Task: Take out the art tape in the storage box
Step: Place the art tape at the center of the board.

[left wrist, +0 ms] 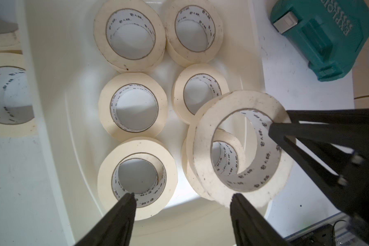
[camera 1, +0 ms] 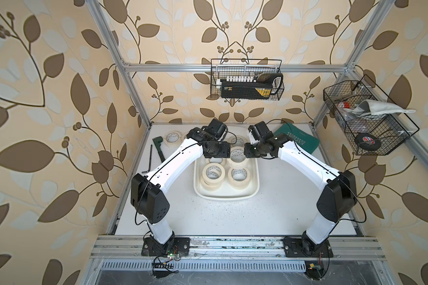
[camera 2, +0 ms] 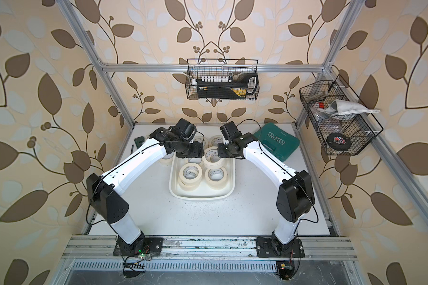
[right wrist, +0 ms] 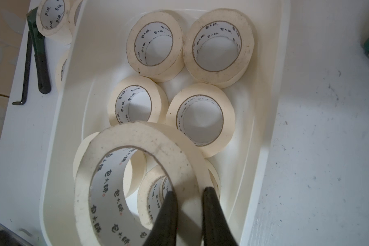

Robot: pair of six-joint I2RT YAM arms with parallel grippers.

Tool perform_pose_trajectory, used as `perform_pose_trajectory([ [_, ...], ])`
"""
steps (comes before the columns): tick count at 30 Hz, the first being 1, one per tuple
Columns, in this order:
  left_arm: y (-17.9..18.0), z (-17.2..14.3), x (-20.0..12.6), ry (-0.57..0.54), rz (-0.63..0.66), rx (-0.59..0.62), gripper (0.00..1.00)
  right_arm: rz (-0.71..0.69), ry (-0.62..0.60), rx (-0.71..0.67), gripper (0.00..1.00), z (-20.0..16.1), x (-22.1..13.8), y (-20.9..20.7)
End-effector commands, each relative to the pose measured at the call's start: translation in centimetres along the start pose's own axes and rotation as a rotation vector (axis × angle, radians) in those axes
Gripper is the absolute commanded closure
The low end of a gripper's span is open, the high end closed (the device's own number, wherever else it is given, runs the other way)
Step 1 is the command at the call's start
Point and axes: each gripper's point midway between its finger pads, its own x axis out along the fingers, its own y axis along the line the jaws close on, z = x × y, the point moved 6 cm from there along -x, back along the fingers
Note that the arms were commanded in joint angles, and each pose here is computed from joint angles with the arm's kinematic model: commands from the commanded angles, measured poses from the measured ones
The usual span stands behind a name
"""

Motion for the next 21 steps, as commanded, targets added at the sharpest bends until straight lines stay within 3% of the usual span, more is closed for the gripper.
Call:
perform_pose_trajectory([
  [1,-0.8,0.4,0.4,0.020,-0.024,-0.017,0.25,0.049,-0.044,0.002,1.00,0.0,-1.1,0.7],
  [10,-1.6,0.0,3.9,0.078,-0.008,-0.034,0.28,0.049,-0.032,-0.005,1.00,-1.6,-1.2,0.9],
  [21,-1.9,-0.5,5.2,0.101,-0.037,-0.029,0.55,0.053,-0.029,0.003,1.00,-2.0,-1.3,1.3],
])
